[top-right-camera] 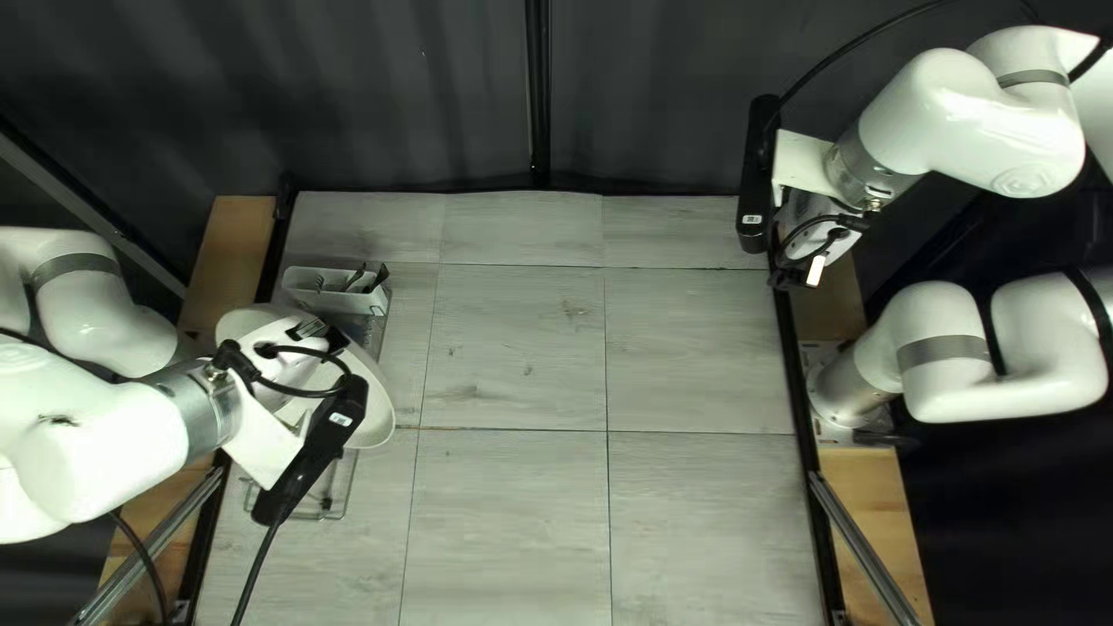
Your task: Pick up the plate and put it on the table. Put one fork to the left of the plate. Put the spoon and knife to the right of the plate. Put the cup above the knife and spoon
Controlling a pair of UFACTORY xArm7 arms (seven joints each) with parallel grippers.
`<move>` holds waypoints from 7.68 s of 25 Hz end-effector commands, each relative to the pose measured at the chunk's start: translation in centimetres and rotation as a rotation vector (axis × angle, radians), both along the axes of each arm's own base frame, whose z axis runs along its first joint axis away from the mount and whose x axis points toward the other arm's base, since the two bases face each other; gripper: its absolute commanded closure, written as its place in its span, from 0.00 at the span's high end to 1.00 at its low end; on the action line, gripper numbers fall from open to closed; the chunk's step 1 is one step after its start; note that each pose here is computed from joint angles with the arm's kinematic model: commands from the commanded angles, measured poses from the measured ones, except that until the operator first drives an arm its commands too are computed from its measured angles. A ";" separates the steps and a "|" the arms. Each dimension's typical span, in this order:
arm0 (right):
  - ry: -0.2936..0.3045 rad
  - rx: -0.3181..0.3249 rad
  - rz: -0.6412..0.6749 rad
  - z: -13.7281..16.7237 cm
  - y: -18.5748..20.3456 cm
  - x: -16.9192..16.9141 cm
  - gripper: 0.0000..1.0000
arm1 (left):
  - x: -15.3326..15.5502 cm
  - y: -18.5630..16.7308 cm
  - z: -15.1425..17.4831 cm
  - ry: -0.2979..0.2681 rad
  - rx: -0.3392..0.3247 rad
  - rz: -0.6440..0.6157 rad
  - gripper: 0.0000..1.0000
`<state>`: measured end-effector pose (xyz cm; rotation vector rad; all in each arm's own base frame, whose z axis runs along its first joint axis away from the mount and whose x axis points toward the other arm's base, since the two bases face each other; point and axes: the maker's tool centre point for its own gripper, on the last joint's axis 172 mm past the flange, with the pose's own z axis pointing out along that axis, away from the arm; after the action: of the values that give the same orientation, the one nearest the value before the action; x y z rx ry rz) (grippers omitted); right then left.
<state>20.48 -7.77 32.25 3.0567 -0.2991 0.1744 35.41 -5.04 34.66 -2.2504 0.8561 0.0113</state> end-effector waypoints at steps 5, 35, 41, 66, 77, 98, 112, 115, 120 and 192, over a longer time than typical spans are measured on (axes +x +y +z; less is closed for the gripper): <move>0.000 0.000 0.000 0.0 0.0 0.0 1.00 | 5.3 0.0 0.2 -0.010 -0.239 0.049 0.00; 0.000 0.000 0.000 0.0 0.0 0.0 1.00 | 15.3 4.0 -7.9 -0.167 -0.741 0.348 0.00; 0.000 0.000 0.000 0.0 0.0 0.0 1.00 | 18.0 8.0 -13.1 -0.199 -0.864 0.472 0.00; 0.000 0.000 0.000 0.0 0.0 0.0 1.00 | 21.7 12.2 -24.8 -0.154 -1.063 0.573 0.00; 0.000 0.000 0.000 0.0 0.0 0.0 1.00 | 21.5 12.6 -25.9 -0.132 -1.083 0.551 0.80; 0.000 0.000 0.000 0.0 0.0 0.0 1.00 | 10.7 12.9 -15.7 -0.166 -0.957 0.601 1.00; 0.000 0.000 0.000 0.0 0.0 0.0 1.00 | 1.7 14.1 -10.4 -0.151 -0.772 0.623 1.00; 0.000 0.000 0.000 0.0 0.0 0.0 1.00 | 0.3 14.1 -10.2 -0.132 -0.742 0.612 1.00; 0.000 0.000 0.000 0.0 0.0 0.0 1.00 | -1.5 14.6 -10.9 -0.106 -0.715 0.603 1.00; 0.000 0.000 0.000 0.0 0.0 0.0 1.00 | 2.0 15.7 -12.0 -0.581 -0.736 1.342 1.00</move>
<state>20.48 -7.77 32.25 3.0567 -0.2991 0.1744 37.68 10.48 22.96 -2.8004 -1.1501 -0.3572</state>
